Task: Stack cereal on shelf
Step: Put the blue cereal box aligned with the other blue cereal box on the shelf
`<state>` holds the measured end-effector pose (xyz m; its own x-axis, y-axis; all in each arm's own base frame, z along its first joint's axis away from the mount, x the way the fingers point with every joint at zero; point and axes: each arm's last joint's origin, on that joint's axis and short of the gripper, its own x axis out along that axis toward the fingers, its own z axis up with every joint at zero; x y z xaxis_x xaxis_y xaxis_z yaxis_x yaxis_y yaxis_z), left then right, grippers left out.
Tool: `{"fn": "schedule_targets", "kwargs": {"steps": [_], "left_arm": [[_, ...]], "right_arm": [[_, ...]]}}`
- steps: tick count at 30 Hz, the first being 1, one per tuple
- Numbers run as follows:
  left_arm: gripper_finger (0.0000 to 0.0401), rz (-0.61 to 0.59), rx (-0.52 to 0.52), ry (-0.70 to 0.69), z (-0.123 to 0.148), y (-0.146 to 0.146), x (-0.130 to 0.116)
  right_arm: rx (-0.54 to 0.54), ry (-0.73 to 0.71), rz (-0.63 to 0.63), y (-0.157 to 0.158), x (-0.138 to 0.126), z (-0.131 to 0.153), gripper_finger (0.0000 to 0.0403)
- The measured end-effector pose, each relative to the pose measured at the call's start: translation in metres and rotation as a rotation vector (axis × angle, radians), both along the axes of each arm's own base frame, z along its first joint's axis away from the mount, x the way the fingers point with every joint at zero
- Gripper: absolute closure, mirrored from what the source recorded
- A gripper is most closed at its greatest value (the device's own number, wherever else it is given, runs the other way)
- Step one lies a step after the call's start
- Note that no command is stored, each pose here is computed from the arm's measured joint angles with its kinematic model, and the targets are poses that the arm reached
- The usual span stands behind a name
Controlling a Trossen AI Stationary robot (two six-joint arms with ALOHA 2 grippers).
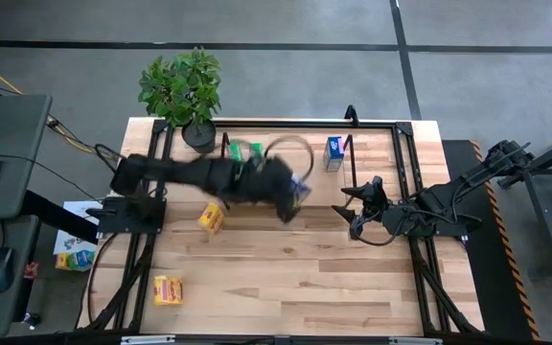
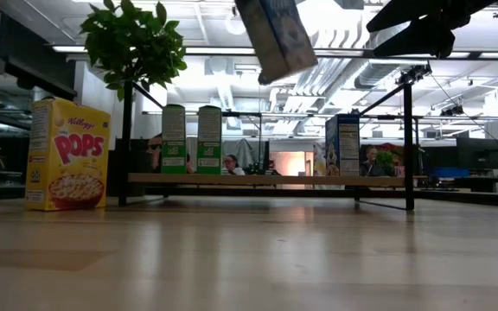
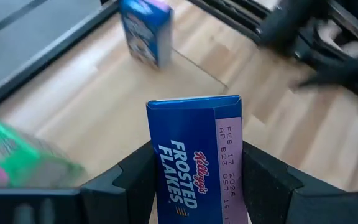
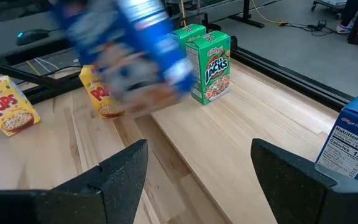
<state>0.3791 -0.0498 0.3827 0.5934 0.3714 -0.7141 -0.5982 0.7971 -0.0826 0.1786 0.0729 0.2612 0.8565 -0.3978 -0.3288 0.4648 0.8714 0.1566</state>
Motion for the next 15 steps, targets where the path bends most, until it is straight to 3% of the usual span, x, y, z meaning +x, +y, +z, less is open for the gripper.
{"fn": "schedule_targets", "kwargs": {"steps": [6, 15], "left_arm": [[0.0215, 0.036, 0.015, 0.006, -0.005, 0.048, 0.014], [0.0215, 0.068, 0.024, 0.089, -0.054, 0.09, 0.052]], "right_arm": [[0.0, 0.0, 0.0, 0.0, 0.0, 0.0, 0.0125], [0.012, -0.023, 0.0, 0.0, 0.001, 0.002, 0.0125]]}}
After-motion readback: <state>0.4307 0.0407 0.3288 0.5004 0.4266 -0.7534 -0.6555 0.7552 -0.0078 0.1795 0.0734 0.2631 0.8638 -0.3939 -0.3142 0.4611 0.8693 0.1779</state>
